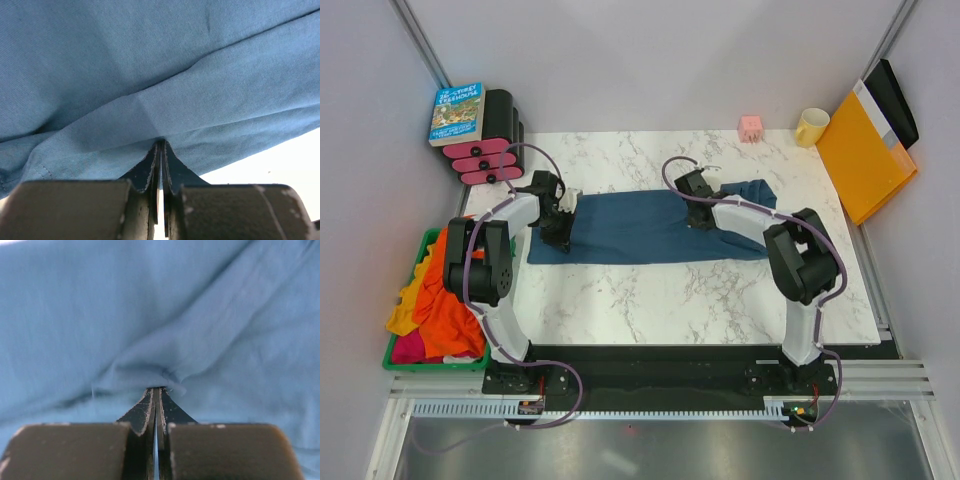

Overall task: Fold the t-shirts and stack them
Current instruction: Fold the other side of the tshirt into a rectangle, then rotate the tshirt 90 degrees

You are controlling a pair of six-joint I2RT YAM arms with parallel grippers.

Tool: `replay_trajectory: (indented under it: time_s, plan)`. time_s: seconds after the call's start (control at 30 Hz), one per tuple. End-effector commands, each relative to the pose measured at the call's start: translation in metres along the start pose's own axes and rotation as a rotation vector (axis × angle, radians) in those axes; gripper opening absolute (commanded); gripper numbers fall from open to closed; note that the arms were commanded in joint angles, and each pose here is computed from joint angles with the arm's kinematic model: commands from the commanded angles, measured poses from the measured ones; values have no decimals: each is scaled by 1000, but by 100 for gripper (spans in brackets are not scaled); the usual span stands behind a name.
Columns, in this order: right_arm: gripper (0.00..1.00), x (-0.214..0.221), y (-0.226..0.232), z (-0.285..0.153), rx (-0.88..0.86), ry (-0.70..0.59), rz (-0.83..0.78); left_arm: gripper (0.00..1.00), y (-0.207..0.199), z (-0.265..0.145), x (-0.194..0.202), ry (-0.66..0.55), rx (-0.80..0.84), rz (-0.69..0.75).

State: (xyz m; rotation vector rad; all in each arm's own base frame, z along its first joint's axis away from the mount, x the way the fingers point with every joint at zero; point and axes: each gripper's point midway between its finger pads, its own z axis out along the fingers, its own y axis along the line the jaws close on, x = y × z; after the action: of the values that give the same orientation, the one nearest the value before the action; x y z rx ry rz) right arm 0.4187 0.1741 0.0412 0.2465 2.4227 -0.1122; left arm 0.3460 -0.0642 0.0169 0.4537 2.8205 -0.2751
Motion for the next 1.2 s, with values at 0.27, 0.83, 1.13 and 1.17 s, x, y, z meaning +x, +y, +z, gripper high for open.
replay_trajectory:
  time_s: [0.27,0.83,1.13,1.17]
  plan:
    - [0,-87,8,24,51,-138,48,8,-2,4,12,26,12,0]
    - [29,-27,-2,-34,-45,-57,148,38,31,-22,-74,-164,-117,-32]
    - [20,32,-19,-7,43,56,204,32,57,23,-34,33,-211,-19]
    - [20,36,-19,-1,52,71,200,32,60,27,-25,61,-223,-14]
